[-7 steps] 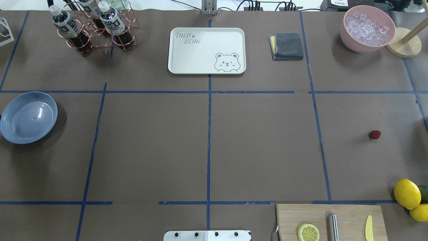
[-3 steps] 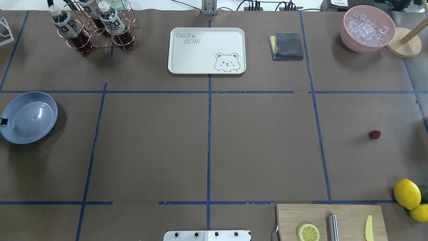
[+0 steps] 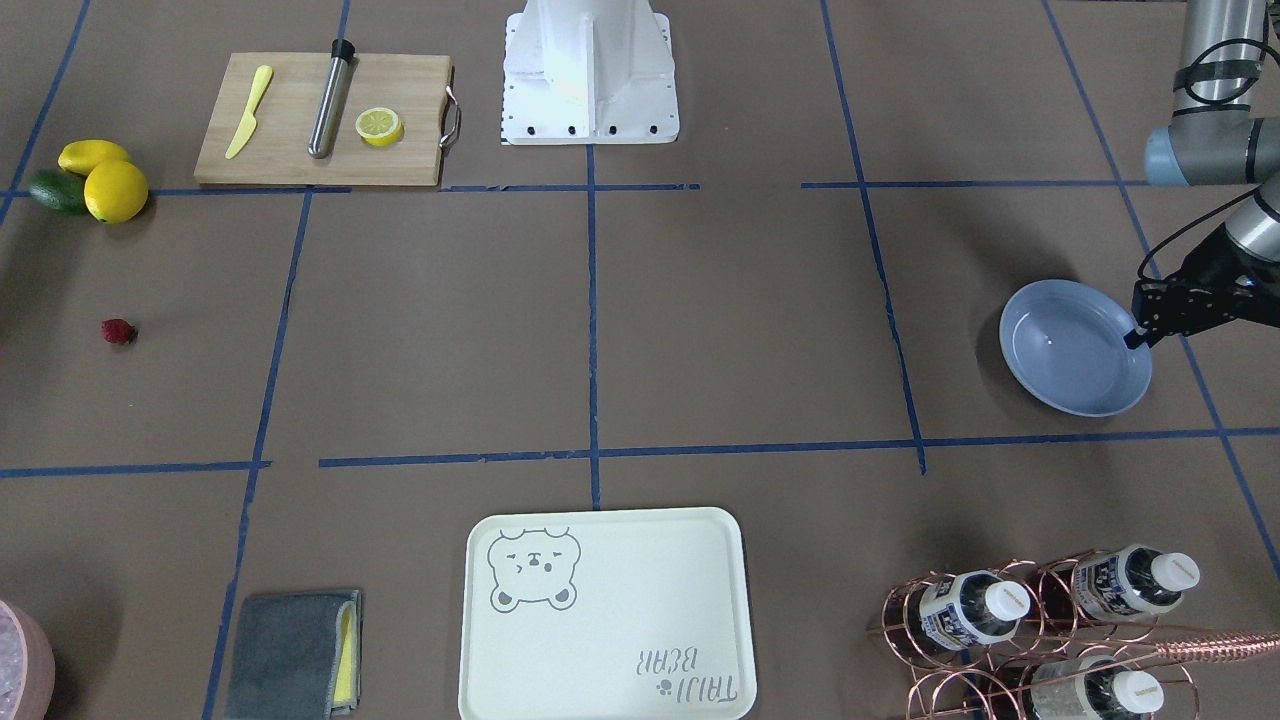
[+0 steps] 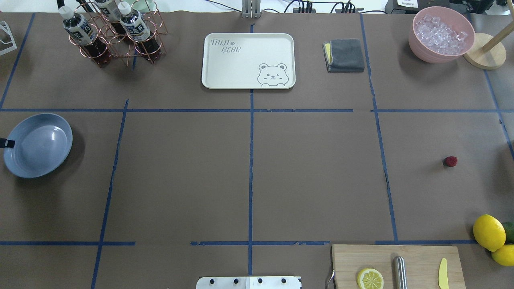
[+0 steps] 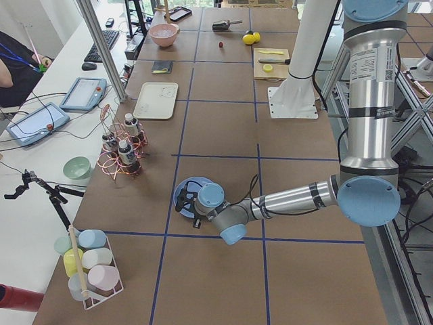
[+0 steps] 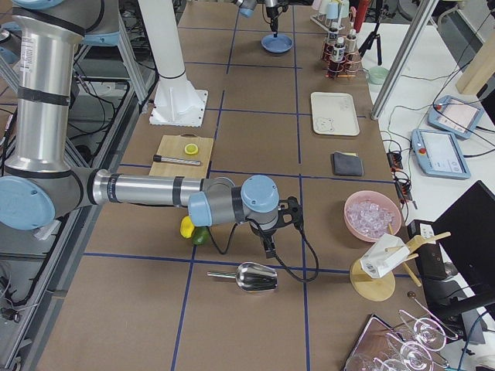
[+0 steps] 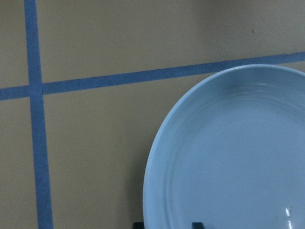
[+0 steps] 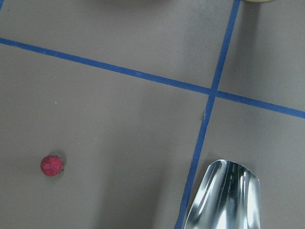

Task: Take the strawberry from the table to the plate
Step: 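Lower the left gripper and grasp the rim of the light blue plate, then slide the light blue plate with the left gripper to the table center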

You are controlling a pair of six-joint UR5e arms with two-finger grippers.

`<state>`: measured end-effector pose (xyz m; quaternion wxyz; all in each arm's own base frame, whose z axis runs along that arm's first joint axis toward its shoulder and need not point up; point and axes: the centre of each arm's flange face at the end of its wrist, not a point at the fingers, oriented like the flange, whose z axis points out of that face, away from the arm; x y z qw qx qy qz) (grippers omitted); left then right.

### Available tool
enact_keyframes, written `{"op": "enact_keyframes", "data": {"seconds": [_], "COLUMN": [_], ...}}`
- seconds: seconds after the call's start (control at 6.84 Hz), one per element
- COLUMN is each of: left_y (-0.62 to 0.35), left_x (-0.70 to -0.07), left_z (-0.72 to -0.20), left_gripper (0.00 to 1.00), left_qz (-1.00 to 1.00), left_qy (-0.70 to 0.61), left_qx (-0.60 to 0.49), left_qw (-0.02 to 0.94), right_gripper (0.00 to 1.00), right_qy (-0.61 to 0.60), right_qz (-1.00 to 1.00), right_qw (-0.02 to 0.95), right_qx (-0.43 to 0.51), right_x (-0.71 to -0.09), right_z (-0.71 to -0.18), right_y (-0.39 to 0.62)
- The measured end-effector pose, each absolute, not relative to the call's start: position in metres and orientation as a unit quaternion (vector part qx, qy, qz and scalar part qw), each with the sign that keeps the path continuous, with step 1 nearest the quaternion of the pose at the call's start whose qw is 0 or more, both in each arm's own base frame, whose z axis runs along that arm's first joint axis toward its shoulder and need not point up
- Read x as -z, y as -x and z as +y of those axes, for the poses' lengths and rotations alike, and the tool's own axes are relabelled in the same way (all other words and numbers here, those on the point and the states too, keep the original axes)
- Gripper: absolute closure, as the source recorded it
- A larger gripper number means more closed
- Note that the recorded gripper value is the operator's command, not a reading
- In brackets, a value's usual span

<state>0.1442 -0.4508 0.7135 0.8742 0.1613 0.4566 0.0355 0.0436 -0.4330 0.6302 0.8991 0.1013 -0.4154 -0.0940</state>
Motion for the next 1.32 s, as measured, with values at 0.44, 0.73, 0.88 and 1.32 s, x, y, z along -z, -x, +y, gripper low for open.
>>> {"op": "enact_keyframes", "data": {"seconds": [0.44, 0.73, 0.88, 1.32], "left_y": [-0.156, -0.206, -0.265, -0.467], "left_x": [-0.631, -0.515, -0.456, -0.314], "left_z": [-0.463, -0.470, -0.475, -0.448], "left_gripper": [1.00, 1.00, 1.00, 1.00], "left_qz": [0.502, 0.541, 0.553, 0.547], "left_qy": [-0.163, -0.126, -0.107, -0.071], "left_qx": [-0.024, 0.011, 0.022, 0.048], "left_qw": [0.849, 0.831, 0.826, 0.832], "right_gripper": [0.00, 0.00, 0.00, 0.00], "right_qy": [-0.101, -0.098, -0.095, -0.091], "right_qz": [-0.416, -0.416, -0.417, -0.416], "right_qw": [0.899, 0.899, 0.900, 0.900], "right_qx": [0.093, 0.092, 0.091, 0.089], "right_x": [-0.630, -0.633, -0.636, -0.640], "right_z": [-0.433, -0.431, -0.428, -0.425], "right_y": [-0.044, -0.044, -0.044, -0.044]}}
